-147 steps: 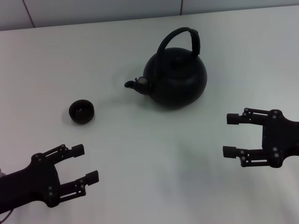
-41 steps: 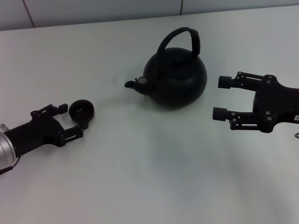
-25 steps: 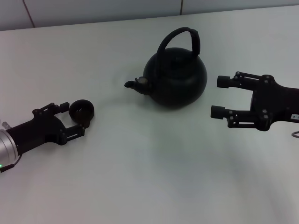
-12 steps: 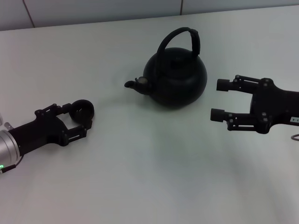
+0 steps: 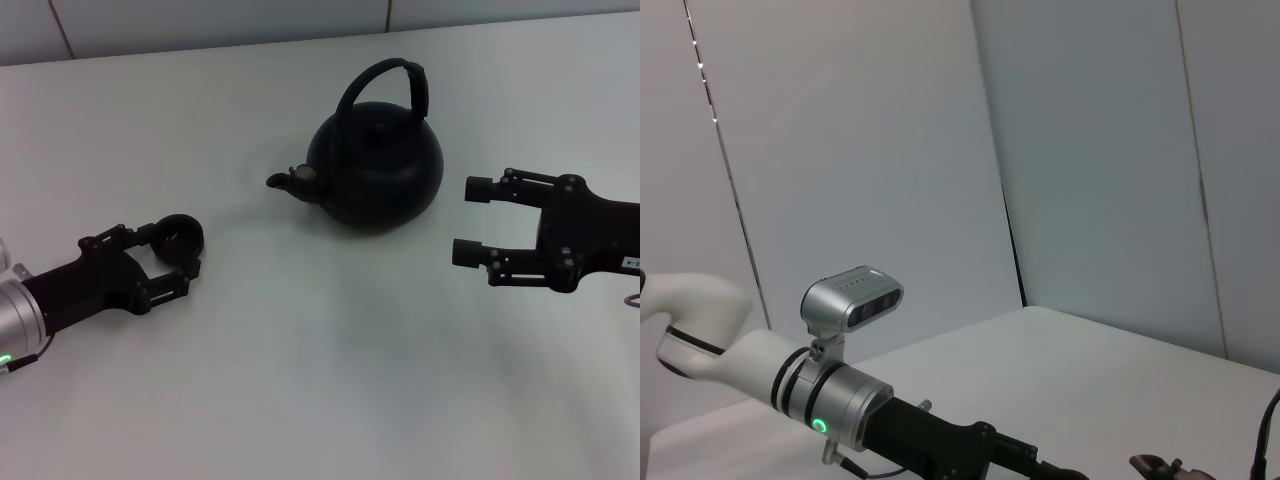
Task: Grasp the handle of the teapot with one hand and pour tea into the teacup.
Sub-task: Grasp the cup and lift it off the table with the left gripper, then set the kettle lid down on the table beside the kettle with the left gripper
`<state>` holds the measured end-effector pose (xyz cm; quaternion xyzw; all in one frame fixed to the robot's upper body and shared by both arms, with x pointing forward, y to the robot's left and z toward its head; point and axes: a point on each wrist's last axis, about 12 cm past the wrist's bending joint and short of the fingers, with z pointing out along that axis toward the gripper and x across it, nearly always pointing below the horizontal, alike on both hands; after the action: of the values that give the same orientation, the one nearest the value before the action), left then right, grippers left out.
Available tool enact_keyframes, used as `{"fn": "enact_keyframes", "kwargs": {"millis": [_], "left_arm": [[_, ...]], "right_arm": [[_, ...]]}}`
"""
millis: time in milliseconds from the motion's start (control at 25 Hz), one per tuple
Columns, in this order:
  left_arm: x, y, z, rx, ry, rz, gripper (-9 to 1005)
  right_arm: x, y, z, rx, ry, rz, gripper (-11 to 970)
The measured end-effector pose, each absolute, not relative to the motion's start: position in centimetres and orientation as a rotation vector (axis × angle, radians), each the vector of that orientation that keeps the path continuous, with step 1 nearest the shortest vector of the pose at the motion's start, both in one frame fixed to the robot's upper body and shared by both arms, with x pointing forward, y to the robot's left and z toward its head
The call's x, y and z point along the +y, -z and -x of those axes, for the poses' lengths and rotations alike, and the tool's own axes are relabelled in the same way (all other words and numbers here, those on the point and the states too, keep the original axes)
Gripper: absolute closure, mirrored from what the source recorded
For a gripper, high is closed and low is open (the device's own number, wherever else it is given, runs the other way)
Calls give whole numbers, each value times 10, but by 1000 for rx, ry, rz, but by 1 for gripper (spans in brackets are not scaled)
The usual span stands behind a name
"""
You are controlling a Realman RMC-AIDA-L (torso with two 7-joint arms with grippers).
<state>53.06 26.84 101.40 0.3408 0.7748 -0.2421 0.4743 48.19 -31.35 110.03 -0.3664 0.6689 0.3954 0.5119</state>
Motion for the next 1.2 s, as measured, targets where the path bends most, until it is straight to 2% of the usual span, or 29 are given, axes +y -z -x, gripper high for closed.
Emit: {"fn": "enact_keyframes", "kwargs": {"millis": [640, 1200], "left_arm": [[264, -1016, -530, 1881, 620, -860, 345], [256, -1022, -516, 1802, 769, -919, 348]], "right_arm": [[-313, -1100, -481, 1610, -954, 879, 152], [-321, -1098, -473, 1622, -939, 865, 152]]}}
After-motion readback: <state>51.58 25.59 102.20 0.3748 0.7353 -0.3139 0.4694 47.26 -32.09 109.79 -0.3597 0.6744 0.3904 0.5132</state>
